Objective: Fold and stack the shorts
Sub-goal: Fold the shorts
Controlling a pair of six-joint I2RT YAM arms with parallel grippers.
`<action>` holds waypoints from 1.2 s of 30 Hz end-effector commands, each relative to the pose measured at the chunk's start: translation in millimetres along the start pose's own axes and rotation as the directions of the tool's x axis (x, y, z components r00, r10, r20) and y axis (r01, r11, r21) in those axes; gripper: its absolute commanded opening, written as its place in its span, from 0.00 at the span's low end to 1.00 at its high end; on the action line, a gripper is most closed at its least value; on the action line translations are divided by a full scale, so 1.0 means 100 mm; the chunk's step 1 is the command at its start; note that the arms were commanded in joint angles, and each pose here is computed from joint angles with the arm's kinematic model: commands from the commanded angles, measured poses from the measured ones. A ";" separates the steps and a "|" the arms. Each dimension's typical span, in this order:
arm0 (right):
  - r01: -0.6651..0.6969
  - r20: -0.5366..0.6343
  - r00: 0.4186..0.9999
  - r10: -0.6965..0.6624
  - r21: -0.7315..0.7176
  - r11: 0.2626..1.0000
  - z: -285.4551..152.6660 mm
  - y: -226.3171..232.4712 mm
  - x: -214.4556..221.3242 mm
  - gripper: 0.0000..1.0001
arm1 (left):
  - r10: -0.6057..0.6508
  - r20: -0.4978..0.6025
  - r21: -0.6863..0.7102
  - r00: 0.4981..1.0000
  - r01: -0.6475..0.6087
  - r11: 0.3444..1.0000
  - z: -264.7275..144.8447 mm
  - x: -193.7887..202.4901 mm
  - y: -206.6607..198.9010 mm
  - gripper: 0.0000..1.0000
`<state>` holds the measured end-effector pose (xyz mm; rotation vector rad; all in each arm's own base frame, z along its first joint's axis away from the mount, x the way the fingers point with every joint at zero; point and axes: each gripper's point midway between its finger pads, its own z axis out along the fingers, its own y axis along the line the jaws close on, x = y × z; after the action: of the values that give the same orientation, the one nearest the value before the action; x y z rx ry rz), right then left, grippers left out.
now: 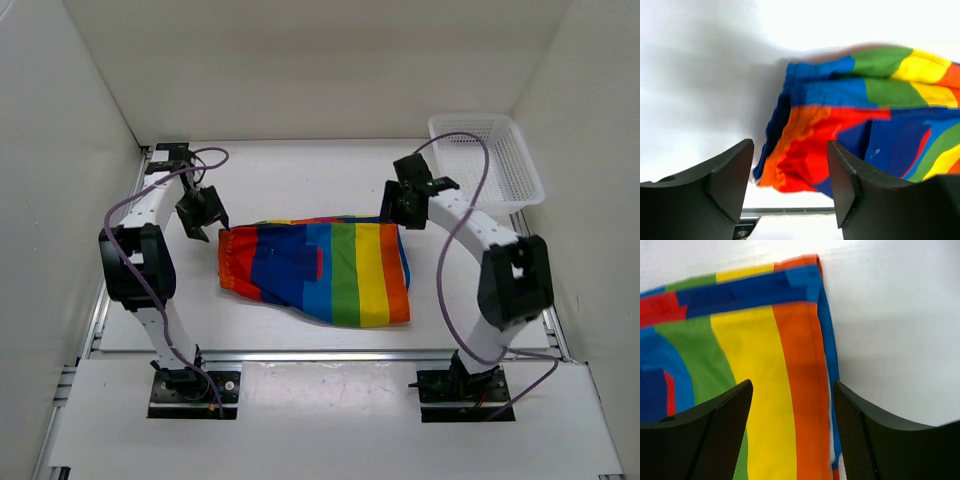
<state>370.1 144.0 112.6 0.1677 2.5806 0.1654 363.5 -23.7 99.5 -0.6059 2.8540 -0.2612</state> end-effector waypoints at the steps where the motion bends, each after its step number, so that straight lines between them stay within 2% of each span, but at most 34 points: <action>1: 0.006 -0.016 1.000 -0.005 0.035 0.999 0.40 -0.03 -0.21 0.70 | 0.027 -0.014 0.028 1.000 -0.026 0.999 0.12 -0.08 -0.13 0.69; 4: -0.019 -0.017 1.000 0.019 -0.014 1.000 0.57 0.06 -0.41 0.67 | 0.036 -0.021 0.047 0.999 -0.035 0.998 0.18 -0.12 -0.17 0.48; 5: -0.029 -0.043 0.999 0.028 -0.016 0.999 0.68 0.08 -0.37 0.62 | 0.036 -0.024 0.056 0.999 -0.035 0.998 0.18 -0.11 -0.18 0.39; 6: -0.029 -0.048 0.998 0.028 -0.014 0.999 0.73 0.09 -0.38 0.60 | 0.036 -0.029 0.054 0.999 -0.034 0.998 0.21 -0.13 -0.19 0.30; 7: -0.036 -0.068 0.997 0.035 -0.013 0.999 0.83 0.07 -0.36 0.59 | 0.034 -0.040 0.050 0.999 -0.032 0.998 0.25 -0.12 -0.17 0.13; 8: -0.036 -0.069 0.997 0.035 -0.012 0.999 0.86 0.07 -0.37 0.56 | 0.034 -0.043 0.058 0.998 -0.031 0.998 0.25 -0.11 -0.19 0.10; 10: -0.054 -0.086 0.995 0.052 -0.016 0.998 0.92 0.10 -0.33 0.52 | 0.034 -0.043 0.058 0.998 -0.031 0.998 0.26 -0.13 -0.20 0.10; 13: -0.054 -0.087 0.995 0.052 -0.016 0.998 0.98 0.09 -0.31 0.35 | 0.033 -0.052 0.055 0.998 -0.030 0.998 0.30 -0.12 -0.19 0.10; 14: -0.054 -0.087 0.995 0.052 -0.016 0.998 0.98 0.09 -0.31 0.25 | 0.034 -0.043 0.058 0.998 -0.031 0.998 0.30 -0.14 -0.19 0.10; 15: -0.054 -0.085 0.995 0.053 -0.017 0.998 0.94 0.08 -0.30 0.00 | 0.034 -0.043 0.058 0.998 -0.031 0.998 0.30 -0.14 -0.19 0.10; 17: -0.065 -0.040 0.997 0.064 -0.029 0.997 0.85 0.10 -0.39 0.00 | 0.037 -0.024 0.066 0.999 -0.036 0.997 0.24 -0.18 -0.22 0.10; 22: -0.049 0.113 0.992 0.055 -0.056 0.997 0.32 0.11 -0.74 0.00 | 0.054 0.022 0.073 0.998 -0.055 0.996 0.07 -0.23 -0.25 0.10; 25: -0.058 0.144 0.987 0.066 -0.057 0.997 0.10 0.05 -0.90 0.00 | 0.055 0.034 0.074 0.998 -0.058 0.996 0.04 -0.31 -0.24 0.10; 27: -0.043 0.133 0.990 0.053 -0.075 0.996 0.11 0.10 -0.93 0.00 | 0.055 0.035 0.065 0.998 -0.057 0.996 0.10 -0.38 -0.24 0.10; 28: -0.034 0.159 0.986 0.047 -0.085 0.996 0.06 0.15 -1.07 0.00 | 0.054 0.032 0.064 0.998 -0.056 0.996 0.13 -0.40 -0.25 0.10; 30: -0.026 0.140 0.990 0.035 -0.063 0.998 0.26 0.16 -1.11 0.00 | 0.053 0.023 0.061 0.998 -0.055 0.997 0.22 -0.47 -0.26 0.10; 32: -0.028 0.191 0.981 0.037 -0.047 0.998 0.31 0.17 -1.40 0.00 | 0.051 0.016 0.045 0.999 -0.052 0.998 0.28 -0.52 -0.25 0.10; 33: -0.028 0.148 0.988 0.030 -0.017 0.999 0.59 0.14 -1.34 0.00 | 0.053 0.030 0.050 0.998 -0.055 0.997 0.28 -0.59 -0.28 0.10; 35: -0.039 0.159 0.987 0.037 0.012 0.999 0.76 0.10 -1.47 0.00 | 0.051 0.010 0.043 0.999 -0.051 0.998 0.37 -0.61 -0.28 0.10; 36: -0.040 0.165 0.986 0.038 0.010 0.999 0.89 0.14 -1.54 0.06 | 0.053 0.024 0.048 0.998 -0.054 0.997 0.34 -0.69 -0.31 0.14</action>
<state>529.8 156.6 155.6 0.2159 2.3679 0.2466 434.7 -31.1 77.8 -0.5388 2.8459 -0.3236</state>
